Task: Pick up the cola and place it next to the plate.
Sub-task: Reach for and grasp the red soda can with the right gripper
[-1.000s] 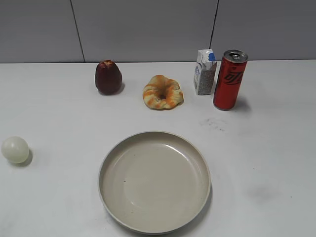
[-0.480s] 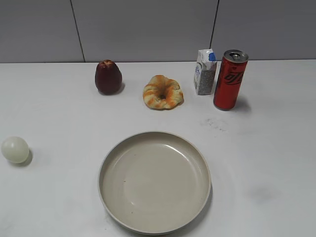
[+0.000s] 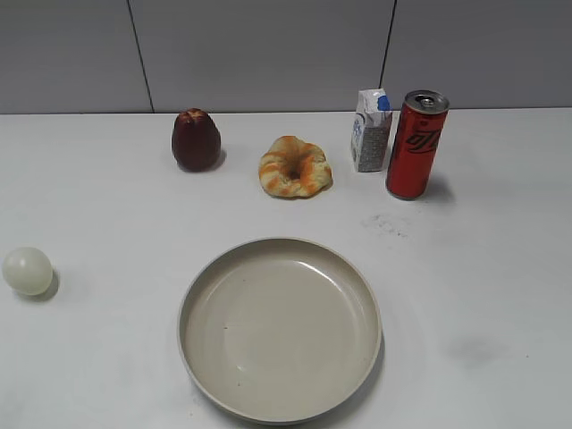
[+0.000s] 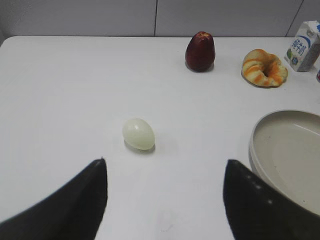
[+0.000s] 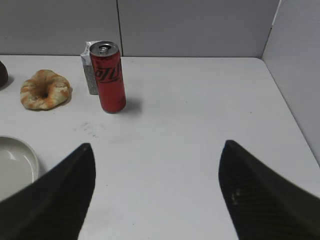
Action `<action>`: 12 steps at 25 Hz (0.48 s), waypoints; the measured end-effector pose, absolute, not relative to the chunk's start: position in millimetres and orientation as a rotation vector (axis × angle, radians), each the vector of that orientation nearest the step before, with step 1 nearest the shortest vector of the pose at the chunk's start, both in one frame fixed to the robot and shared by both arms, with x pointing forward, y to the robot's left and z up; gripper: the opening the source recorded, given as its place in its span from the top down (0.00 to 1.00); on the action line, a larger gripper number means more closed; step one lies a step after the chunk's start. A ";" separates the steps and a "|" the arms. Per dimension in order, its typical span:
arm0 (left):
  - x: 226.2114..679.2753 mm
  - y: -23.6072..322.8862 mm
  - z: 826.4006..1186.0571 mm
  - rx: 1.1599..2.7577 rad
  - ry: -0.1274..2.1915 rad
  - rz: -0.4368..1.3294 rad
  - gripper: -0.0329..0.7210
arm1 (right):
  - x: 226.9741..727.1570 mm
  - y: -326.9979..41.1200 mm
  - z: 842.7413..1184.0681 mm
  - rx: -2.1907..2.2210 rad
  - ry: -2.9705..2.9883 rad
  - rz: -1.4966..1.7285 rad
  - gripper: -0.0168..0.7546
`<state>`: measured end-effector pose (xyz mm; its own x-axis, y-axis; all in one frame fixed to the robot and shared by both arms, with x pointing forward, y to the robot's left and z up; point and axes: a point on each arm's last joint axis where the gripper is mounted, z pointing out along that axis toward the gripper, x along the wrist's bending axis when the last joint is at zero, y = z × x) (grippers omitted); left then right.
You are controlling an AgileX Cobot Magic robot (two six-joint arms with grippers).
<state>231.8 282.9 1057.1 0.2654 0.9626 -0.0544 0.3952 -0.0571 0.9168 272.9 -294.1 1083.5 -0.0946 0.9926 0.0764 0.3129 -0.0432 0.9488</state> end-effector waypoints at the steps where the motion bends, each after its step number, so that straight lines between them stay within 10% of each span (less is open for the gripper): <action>1: 231.8 282.9 1057.1 1.620 1.280 0.778 0.22 | 281.6 -293.1 1086.2 1.443 1.500 1.162 0.22; 12: 231.8 282.9 1057.1 1.620 1.280 0.778 0.22 | 416.9 -276.6 1120.3 1.681 1.726 0.946 0.22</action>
